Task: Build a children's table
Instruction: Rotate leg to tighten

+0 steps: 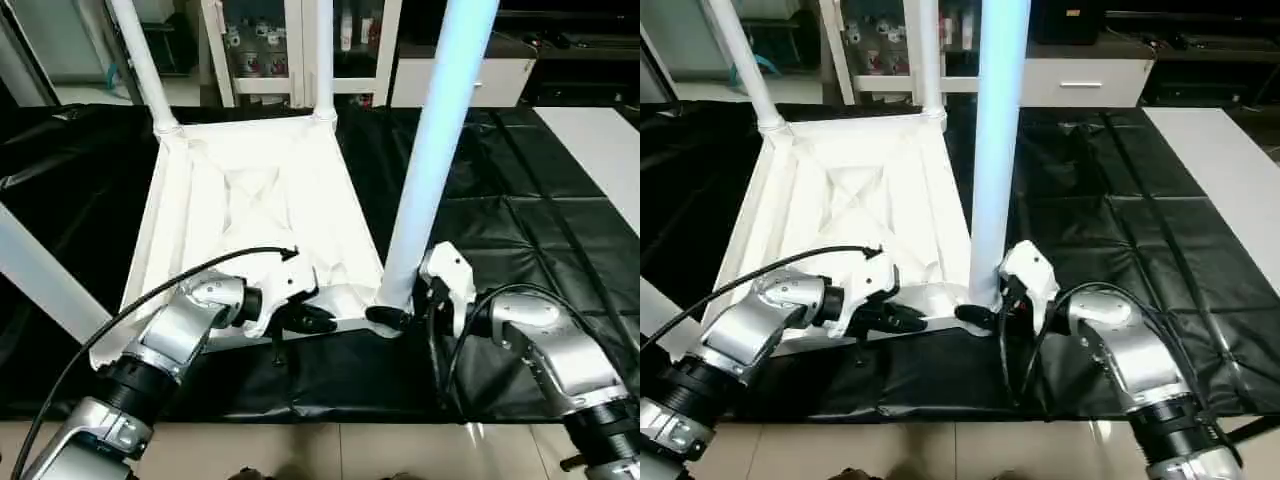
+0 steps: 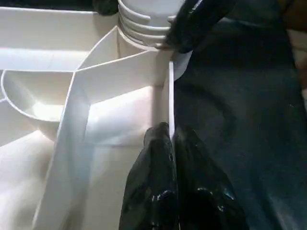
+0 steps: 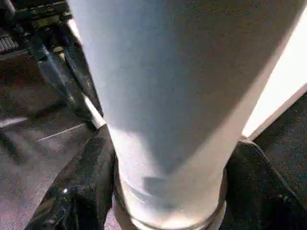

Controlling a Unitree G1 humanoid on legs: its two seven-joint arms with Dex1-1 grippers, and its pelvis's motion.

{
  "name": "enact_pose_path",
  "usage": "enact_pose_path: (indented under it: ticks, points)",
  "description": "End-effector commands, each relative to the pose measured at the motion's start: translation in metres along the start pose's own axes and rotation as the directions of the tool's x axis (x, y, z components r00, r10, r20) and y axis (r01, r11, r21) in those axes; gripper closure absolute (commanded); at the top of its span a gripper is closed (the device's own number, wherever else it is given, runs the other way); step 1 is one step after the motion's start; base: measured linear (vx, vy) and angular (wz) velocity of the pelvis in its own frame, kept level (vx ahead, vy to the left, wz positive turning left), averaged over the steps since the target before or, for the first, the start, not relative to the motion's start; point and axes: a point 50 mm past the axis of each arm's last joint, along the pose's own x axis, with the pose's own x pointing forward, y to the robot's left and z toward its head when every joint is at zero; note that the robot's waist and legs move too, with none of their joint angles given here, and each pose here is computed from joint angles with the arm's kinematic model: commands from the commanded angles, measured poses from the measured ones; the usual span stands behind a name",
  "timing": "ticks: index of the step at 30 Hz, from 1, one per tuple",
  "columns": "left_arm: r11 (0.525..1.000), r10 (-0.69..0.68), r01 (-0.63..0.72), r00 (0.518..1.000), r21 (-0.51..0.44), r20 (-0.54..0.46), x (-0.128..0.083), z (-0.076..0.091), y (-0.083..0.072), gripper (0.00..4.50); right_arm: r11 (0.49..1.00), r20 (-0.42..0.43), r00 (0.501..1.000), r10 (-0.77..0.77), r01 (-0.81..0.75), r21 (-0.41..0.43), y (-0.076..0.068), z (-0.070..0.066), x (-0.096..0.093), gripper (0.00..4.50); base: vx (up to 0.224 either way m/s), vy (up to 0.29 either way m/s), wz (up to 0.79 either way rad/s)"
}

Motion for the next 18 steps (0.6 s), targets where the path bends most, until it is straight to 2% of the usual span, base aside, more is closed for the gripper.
enact_pose_path:
  ticks: [1, 2, 3, 4, 6, 9, 10, 11, 12, 13, 14, 18]
  points:
    - [0.997, 0.073, -0.072, 0.997, -0.01, 0.039, 0.015, 0.013, 0.007, 4.5, 0.954, 0.011, 0.954, -0.299, 0.298, 0.039, -0.026, 0.004, 0.007, 1.8, 0.0, 0.0, 0.0]
    - [0.994, 0.111, -0.11, 0.993, -0.026, 0.043, 0.019, 0.015, 0.01, 4.5, 0.922, 0.01, 0.924, -0.382, 0.38, 0.078, -0.031, 0.004, 0.011, 1.81, 0.0, 0.0, 0.0]
    - [0.983, 0.178, -0.175, 0.983, -0.05, 0.047, 0.027, 0.019, 0.016, 4.5, 0.865, -0.001, 0.875, -0.484, 0.479, 0.148, -0.037, 0.004, 0.018, 1.81, -0.061, -0.001, -0.03]
    - [0.979, 0.197, -0.194, 0.979, -0.057, 0.047, 0.029, 0.02, 0.018, 4.5, 0.847, -0.007, 0.86, -0.51, 0.503, 0.169, -0.038, 0.004, 0.02, 1.81, -0.052, 0.003, -0.02]
    - [0.95, 0.302, -0.295, 0.952, -0.104, 0.056, 0.043, 0.03, 0.027, 4.5, 0.757, -0.039, 0.79, -0.612, 0.599, 0.262, -0.043, 0.005, 0.035, 1.82, -0.026, 0.002, -0.01]
    - [0.909, 0.401, -0.391, 0.915, -0.147, 0.042, 0.054, 0.038, 0.035, 4.5, 0.688, -0.072, 0.728, -0.682, 0.671, 0.276, -0.045, 0.008, 0.048, 1.82, 0.0, 0.0, 0.0]
    - [0.909, 0.401, -0.391, 0.915, -0.147, 0.042, 0.054, 0.038, 0.035, 4.5, 0.688, -0.072, 0.728, -0.682, 0.671, 0.276, -0.045, 0.008, 0.048, 1.82, 0.0, 0.0, 0.0]
    - [0.888, 0.441, -0.431, 0.897, -0.162, 0.03, 0.056, 0.04, 0.038, 4.5, 0.667, -0.077, 0.71, -0.7, 0.688, 0.287, -0.045, 0.01, 0.052, 1.82, 0.0, 0.0, 0.0]
    - [0.847, 0.512, -0.503, 0.859, -0.175, 0.012, 0.06, 0.043, 0.043, 4.5, 0.608, -0.098, 0.658, -0.747, 0.735, 0.3, -0.046, 0.013, 0.06, 1.82, 0.0, 0.0, 0.0]
    - [0.846, 0.513, -0.504, 0.858, -0.175, 0.012, 0.06, 0.043, 0.044, 4.5, 0.607, -0.098, 0.657, -0.748, 0.736, 0.3, -0.046, 0.013, 0.06, 1.82, 0.0, 0.0, 0.0]
    - [0.829, 0.54, -0.531, 0.842, -0.175, 0.006, 0.063, 0.046, 0.046, 4.5, 0.576, -0.108, 0.63, -0.769, 0.757, 0.309, -0.044, 0.017, 0.068, 1.82, 0.0, 0.0, 0.0]
    - [0.836, 0.536, -0.528, 0.844, -0.15, 0.021, 0.063, 0.05, 0.048, 4.5, 0.623, -0.027, 0.67, -0.742, 0.704, 0.342, -0.037, 0.032, 0.081, 1.82, 0.0, 0.0, 0.0]
